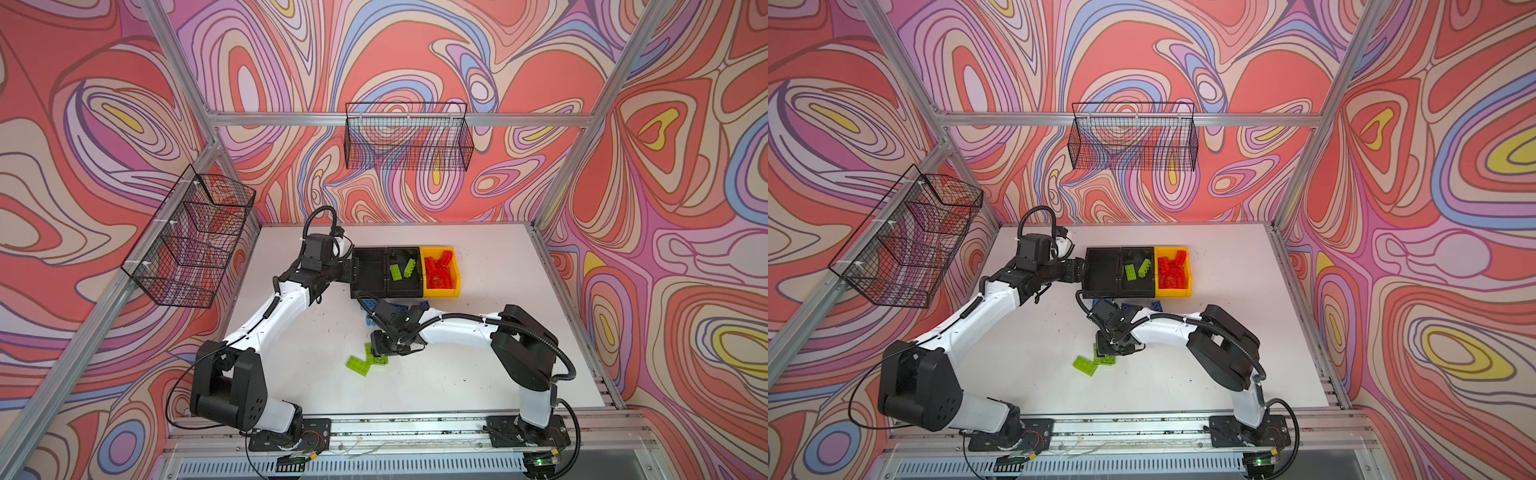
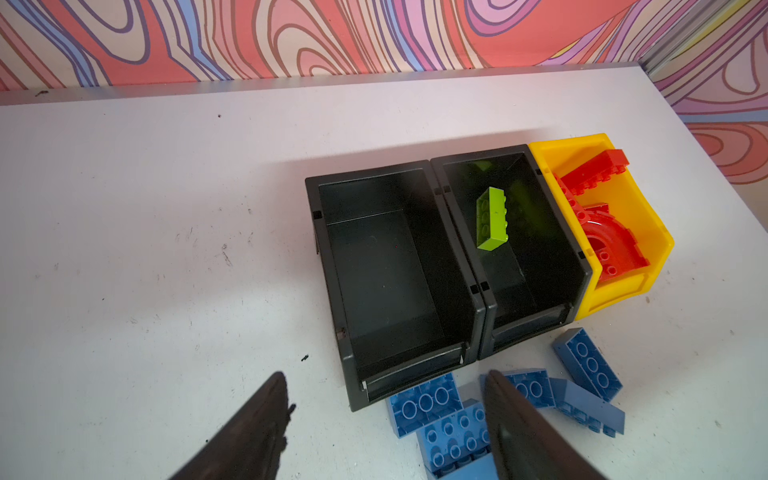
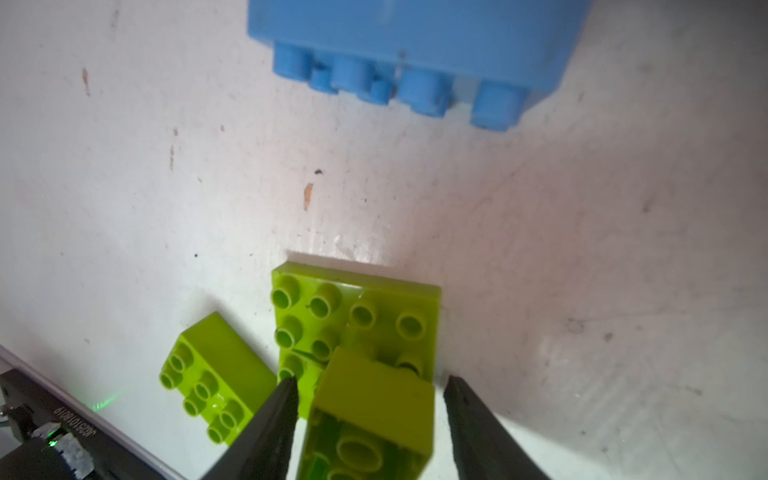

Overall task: Sort the legos into containers by color
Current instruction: 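Release the brick and lower the right gripper onto the next green brick, then lift the grasped lime-green brick and carry it over the black bin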

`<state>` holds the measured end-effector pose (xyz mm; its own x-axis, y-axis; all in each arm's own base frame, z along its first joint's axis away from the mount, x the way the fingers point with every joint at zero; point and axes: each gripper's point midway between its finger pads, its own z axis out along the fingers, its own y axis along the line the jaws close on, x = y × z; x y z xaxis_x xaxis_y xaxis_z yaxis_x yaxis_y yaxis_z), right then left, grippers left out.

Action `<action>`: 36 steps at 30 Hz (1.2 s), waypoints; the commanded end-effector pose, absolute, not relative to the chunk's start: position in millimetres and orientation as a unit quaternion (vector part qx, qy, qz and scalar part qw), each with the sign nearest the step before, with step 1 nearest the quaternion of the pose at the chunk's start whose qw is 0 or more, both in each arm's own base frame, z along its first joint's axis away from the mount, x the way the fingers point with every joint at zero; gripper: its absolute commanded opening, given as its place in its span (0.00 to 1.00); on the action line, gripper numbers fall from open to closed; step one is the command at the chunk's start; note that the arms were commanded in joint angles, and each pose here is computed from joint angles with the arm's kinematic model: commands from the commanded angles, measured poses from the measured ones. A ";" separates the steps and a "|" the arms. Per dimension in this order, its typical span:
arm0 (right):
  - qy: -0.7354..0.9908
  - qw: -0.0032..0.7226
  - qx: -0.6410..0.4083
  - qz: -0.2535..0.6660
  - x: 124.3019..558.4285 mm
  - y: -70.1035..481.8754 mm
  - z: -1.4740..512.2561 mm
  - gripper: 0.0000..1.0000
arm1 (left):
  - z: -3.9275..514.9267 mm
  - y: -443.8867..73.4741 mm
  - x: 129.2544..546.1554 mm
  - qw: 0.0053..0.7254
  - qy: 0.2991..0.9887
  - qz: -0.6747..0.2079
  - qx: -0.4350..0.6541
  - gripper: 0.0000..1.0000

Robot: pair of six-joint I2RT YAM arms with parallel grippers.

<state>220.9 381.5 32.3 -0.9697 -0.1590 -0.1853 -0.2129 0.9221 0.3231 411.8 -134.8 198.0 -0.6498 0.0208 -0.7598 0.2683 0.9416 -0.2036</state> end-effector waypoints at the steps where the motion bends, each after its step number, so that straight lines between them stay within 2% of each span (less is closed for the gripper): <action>1: 0.983 0.089 -0.106 0.119 219.5 370.6 28.1 0.54 | 207.7 -131.6 414.4 0.420 0.892 -0.146 0.083 0.77; 7: 0.983 0.090 -0.116 0.106 220.0 367.1 31.2 0.33 | 206.9 -131.6 414.4 0.419 0.893 -0.146 0.083 0.77; 18: 0.977 0.113 -0.154 0.093 237.6 362.9 61.9 0.26 | 208.3 -132.0 414.4 0.420 0.892 -0.147 0.083 0.77; 21: 0.975 0.133 -0.142 0.107 261.6 352.9 79.4 0.26 | 209.7 -131.9 413.8 0.421 0.891 -0.147 0.083 0.77; 28: 0.963 0.226 -0.100 0.112 365.1 307.9 130.7 0.26 | 211.7 -131.6 413.7 0.423 0.890 -0.147 0.084 0.77; 36: 0.954 0.272 -0.092 0.090 459.2 290.6 134.3 0.27 | 214.0 -130.6 413.1 0.427 0.889 -0.144 0.084 0.77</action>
